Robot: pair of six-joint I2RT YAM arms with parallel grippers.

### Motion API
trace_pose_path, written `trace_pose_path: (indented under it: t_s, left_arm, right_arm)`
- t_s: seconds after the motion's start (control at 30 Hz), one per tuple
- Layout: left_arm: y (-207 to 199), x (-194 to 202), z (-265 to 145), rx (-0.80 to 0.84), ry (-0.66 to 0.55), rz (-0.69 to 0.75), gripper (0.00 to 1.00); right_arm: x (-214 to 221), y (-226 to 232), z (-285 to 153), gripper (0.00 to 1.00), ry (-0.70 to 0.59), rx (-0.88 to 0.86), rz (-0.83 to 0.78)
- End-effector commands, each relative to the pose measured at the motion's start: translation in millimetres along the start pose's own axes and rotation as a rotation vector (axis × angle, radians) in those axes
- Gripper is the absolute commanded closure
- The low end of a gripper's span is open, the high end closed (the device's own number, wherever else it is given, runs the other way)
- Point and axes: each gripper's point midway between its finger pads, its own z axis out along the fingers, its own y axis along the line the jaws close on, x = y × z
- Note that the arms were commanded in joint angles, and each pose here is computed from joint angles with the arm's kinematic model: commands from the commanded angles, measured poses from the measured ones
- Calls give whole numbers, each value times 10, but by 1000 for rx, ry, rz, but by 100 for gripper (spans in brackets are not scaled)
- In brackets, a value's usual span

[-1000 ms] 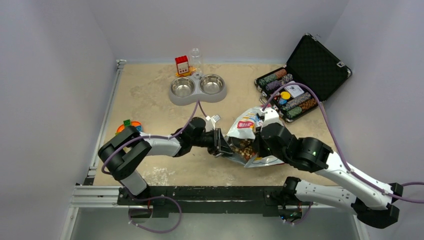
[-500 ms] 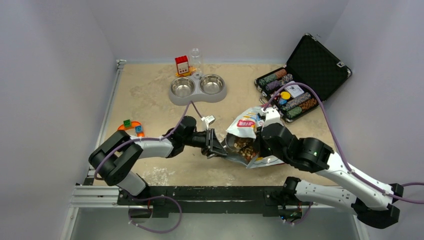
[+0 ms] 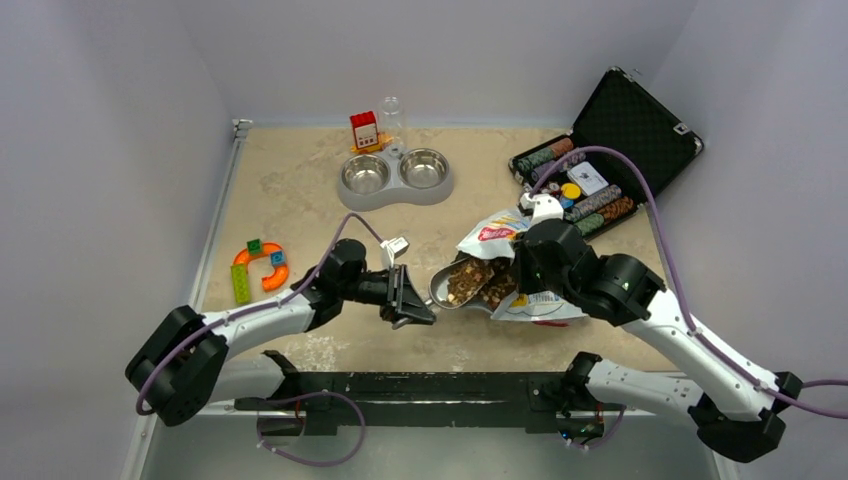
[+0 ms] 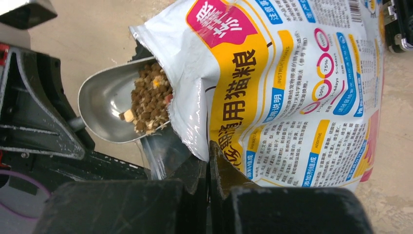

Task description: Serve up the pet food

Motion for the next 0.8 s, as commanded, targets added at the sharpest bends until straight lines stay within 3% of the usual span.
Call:
trace_pose_path:
  t_s: [0.0,0.2,0.77]
  left_arm:
    - [-107,111,-150,21,1,97,100]
    - [-306,-283,248,182,58,38,100]
    - [-469,35,-119,192,70,-21,100]
  right_arm:
    - [-536,106,-124,100,-135,-39,55]
    - [-590,142,-137,100,-139,-52,30]
    - [-469,-15,-162,100,-136,-6,23]
